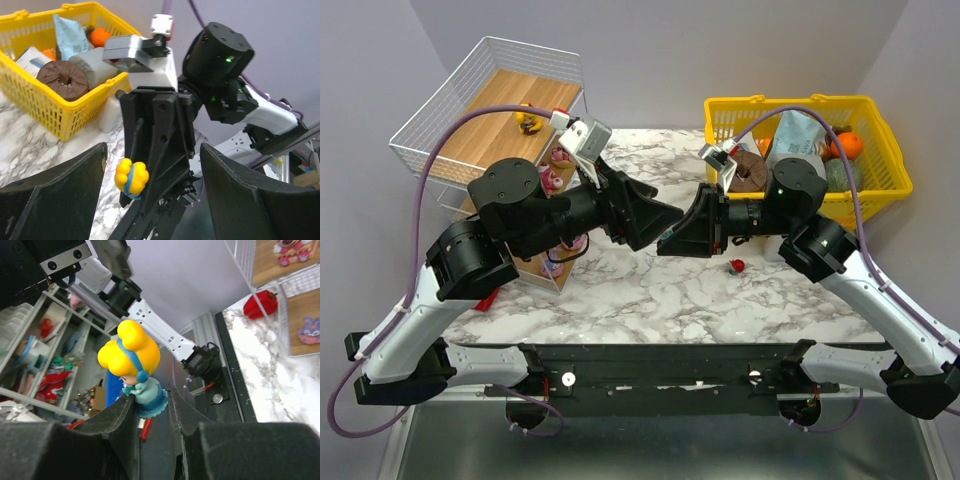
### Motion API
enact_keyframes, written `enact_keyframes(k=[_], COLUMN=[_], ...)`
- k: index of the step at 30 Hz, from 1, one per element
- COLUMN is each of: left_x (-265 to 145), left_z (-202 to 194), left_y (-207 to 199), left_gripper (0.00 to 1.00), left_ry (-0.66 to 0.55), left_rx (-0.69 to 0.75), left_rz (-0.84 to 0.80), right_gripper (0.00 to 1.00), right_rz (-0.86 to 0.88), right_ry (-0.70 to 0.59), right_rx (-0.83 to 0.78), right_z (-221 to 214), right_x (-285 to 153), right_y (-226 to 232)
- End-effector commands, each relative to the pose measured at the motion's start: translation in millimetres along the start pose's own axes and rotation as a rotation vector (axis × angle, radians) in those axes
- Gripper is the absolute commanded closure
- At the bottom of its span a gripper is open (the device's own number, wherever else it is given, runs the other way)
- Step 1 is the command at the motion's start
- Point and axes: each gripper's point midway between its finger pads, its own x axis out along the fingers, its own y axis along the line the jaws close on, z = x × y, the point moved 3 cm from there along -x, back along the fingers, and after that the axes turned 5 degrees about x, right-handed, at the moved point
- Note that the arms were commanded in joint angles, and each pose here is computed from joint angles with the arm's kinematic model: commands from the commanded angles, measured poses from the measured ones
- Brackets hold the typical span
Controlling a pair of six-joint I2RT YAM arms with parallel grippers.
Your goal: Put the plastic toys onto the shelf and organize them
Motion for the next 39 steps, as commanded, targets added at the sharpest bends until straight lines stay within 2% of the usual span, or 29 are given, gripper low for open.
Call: enact_keyframes(k=[1,4,12,20,21,26,30,35,36,38,39], left_x=[2.0,3.8,-3.5,-4.6,-5.3,-2.9,-0.8,-1.0,-1.0,-1.1,-1.9], left_z=[1.4,-11.2,-12.4,-27.6,-27.1,-28.7,-33.5,-42.8,-43.1,-44.6,-44.2], left_y=[-21.7,-24.1,-22.9,-17.1,-18.0,-19.0,-20.6,-20.1,-19.8,-18.1,-17.8], left_gripper=[0.23,0.26,0.33,0.35,0.4,0.46,0.58,0.69,0.77,0.85,0.94], left_ry=[0.011,0.069,0.082,0.137,0.135,0.133,0.15,0.181,0.182,0.187,0.184], left_rx=[0.056,0.061,0.069,0.05,0.049,0.037,0.026,0.019,0.018,0.018,0.018], left_rz=[-0.154,-0.187,-0.179,-0.157,-0.162,-0.17,-0.187,-0.196,-0.194,-0.184,-0.182], right_gripper=[0.99,0.99,0.99,0.99,0.99,0.99,0.99,0.99,0.99,0.99,0.99], right_rz=[0.091,0.125,0.185,0.192,0.191,0.192,0.191,0.188,0.189,0.186,0.184], right_ry=[0.026,0.03,0.058,0.048,0.049,0.054,0.055,0.041,0.041,0.037,0.034], right_rx=[0.009,0.006,-0.018,-0.038,-0.034,-0.032,-0.028,-0.031,-0.034,-0.031,-0.032], right_z=[0.0,2.9,-1.2,-1.9,-2.1,-3.1,-3.3,1.7,2.3,3.4,4.3], right_x=[-7.0,-9.0,-15.6,-19.6,-19.1,-18.7,-18.3,-16.7,-16.6,-15.9,-15.5], right_y=[25.9,35.9,49.9,54.7,54.0,52.8,52.1,53.2,53.6,53.2,53.0])
